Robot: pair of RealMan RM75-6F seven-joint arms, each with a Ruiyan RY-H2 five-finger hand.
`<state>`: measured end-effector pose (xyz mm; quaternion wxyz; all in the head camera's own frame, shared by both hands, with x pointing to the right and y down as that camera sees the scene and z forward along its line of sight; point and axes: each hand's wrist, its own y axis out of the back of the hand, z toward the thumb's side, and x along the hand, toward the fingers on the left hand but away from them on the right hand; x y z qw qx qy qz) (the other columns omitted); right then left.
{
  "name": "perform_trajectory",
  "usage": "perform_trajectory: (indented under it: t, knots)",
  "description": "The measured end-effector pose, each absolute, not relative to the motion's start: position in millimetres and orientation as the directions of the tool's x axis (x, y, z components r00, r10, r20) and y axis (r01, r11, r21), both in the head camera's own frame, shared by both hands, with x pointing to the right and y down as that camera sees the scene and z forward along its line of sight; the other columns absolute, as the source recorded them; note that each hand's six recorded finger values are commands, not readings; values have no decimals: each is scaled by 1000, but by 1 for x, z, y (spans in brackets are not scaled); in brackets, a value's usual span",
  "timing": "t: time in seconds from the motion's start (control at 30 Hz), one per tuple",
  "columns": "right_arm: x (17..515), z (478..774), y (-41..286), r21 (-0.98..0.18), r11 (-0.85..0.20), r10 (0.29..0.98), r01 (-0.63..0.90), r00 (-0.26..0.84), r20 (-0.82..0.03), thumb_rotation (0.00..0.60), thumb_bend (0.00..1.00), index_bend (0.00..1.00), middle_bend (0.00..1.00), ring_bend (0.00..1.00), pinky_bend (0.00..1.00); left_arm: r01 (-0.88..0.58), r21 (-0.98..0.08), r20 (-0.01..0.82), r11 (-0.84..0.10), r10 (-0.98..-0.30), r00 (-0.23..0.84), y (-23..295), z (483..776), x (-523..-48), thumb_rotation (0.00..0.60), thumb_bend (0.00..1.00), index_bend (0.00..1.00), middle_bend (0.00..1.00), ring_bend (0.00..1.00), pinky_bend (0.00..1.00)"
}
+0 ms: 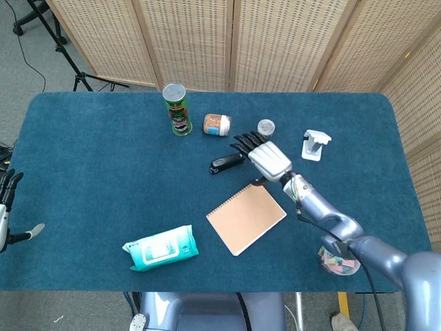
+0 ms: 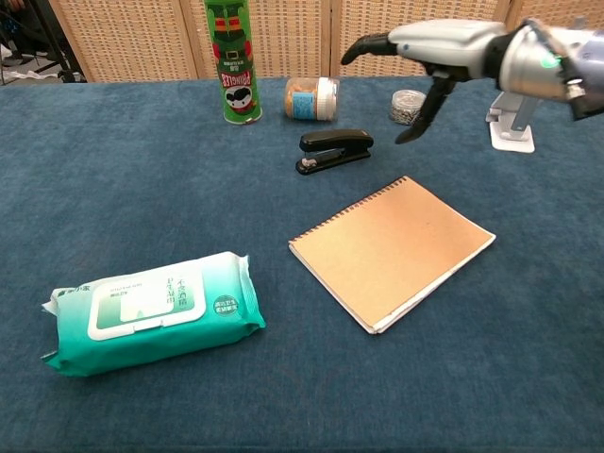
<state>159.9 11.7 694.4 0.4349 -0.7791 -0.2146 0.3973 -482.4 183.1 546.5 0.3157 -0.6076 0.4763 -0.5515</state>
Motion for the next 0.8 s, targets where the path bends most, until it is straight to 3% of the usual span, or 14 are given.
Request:
perform_trajectory:
  t: [0.27, 0.5, 0.8]
  knots:
    - [104, 737, -1, -820, -571, 668, -38, 560, -491, 600, 29, 145, 131, 47, 39, -244, -905, 380, -349, -920, -98, 176, 551, -493, 600, 0, 0, 0, 0, 0]
    - [90, 762, 1, -785, -611, 641, -104, 517, -567, 600, 182, 246, 248, 102, 44, -252, -900, 393, -356, -912, -116, 173, 554, -499, 600, 0, 0, 0, 0, 0]
    - [87, 775, 7, -773, -631, 657, -65, 485, -577, 600, 414, 502, 494, 280, 146, -257, -893, 406, -369, -907, -109, 171, 558, -498, 600, 0, 0, 0, 0, 0]
